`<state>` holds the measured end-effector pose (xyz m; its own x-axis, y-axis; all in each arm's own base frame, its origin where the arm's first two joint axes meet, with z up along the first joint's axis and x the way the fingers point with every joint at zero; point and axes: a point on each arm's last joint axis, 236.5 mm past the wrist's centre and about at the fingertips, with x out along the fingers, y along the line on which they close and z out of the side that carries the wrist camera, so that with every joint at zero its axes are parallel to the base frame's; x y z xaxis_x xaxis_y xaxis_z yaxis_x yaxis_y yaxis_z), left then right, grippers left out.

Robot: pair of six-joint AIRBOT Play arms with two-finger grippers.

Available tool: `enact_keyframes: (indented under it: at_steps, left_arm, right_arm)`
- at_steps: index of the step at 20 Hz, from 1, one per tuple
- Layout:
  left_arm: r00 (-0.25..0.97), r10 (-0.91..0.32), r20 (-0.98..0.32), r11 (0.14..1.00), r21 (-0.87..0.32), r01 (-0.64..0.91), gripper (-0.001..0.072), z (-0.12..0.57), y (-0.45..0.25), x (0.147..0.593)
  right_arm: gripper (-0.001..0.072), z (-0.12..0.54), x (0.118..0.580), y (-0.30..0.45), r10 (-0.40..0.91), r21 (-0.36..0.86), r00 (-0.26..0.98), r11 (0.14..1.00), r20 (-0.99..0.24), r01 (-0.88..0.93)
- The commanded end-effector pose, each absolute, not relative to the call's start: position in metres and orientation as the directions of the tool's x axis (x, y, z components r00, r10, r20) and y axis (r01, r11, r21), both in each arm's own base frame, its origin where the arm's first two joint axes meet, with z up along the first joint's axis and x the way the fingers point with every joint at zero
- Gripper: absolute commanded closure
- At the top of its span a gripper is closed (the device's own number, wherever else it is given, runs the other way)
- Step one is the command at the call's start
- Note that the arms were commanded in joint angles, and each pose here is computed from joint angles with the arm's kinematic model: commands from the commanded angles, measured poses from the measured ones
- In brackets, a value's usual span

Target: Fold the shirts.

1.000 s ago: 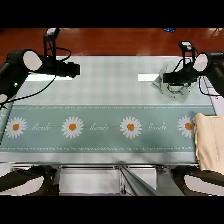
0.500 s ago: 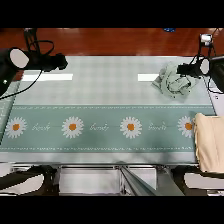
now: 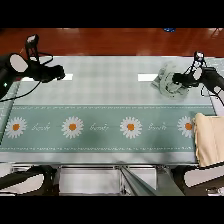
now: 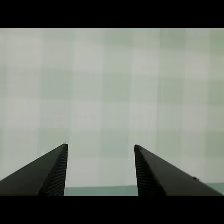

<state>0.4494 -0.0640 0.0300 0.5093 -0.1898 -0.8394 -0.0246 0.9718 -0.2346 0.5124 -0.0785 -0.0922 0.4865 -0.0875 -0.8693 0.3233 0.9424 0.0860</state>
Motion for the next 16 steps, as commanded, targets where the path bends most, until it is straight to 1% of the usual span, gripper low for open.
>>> enact_keyframes:
  at_steps: [1,2,3,5,6,7,8,10,12,14,16]
  left_arm:
    - [0.408,-0.197,-0.891,0.972,-0.233,-0.039,0.0197,0.005,-0.065,0.423]
    - [0.395,-0.199,-0.897,0.972,-0.232,-0.038,0.0197,0.005,-0.065,0.419]
    - [0.385,-0.201,-0.901,0.974,-0.226,-0.021,0.0197,0.008,-0.065,0.414]
    - [0.396,-0.201,-0.896,0.977,-0.215,0.010,0.0197,0.024,-0.062,0.406]
    - [0.416,-0.198,-0.888,0.977,-0.215,0.005,0.0197,0.036,-0.057,0.404]
    - [0.439,-0.194,-0.878,0.976,-0.216,-0.002,0.0196,0.050,-0.052,0.399]
    - [0.455,-0.190,-0.870,0.976,-0.217,-0.007,0.0197,0.062,-0.046,0.393]
    - [0.488,-0.185,-0.853,0.976,-0.217,-0.009,0.0197,0.079,-0.042,0.375]
    - [0.507,-0.200,-0.838,0.973,-0.232,-0.001,0.0197,0.084,-0.046,0.350]
    - [0.530,-0.253,-0.809,0.956,-0.294,0.007,0.0197,0.087,-0.059,0.327]
    - [0.559,-0.302,-0.772,0.935,-0.354,0.017,0.0197,0.090,-0.071,0.308]
  right_arm:
    - [0.0383,-0.118,0.502,-0.061,-0.008,0.140,0.421,0.937,-0.907,0.320]
    - [0.0573,-0.116,0.498,-0.057,0.011,0.132,0.397,0.951,-0.918,0.280]
    - [0.0679,-0.110,0.497,-0.052,0.037,0.131,0.378,0.965,-0.925,0.226]
    - [0.0679,-0.083,0.503,-0.038,0.102,0.155,0.360,0.980,-0.928,0.124]
    - [0.0679,-0.060,0.510,-0.033,0.124,0.170,0.372,0.981,-0.920,0.092]
    - [0.0679,-0.032,0.520,-0.029,0.139,0.184,0.413,0.980,-0.900,0.071]
    - [0.0679,0.004,0.532,-0.025,0.152,0.201,0.481,0.978,-0.863,0.051]
    - [0.0679,0.082,0.548,-0.019,0.170,0.218,0.620,0.976,-0.766,0.003]
    - [0.0679,0.163,0.551,-0.011,0.187,0.223,0.735,0.974,-0.652,-0.049]
    - [0.0679,0.239,0.541,-0.002,0.205,0.215,0.822,0.971,-0.531,-0.103]
    - [0.0679,0.309,0.521,0.008,0.229,0.196,0.884,0.968,-0.409,-0.160]
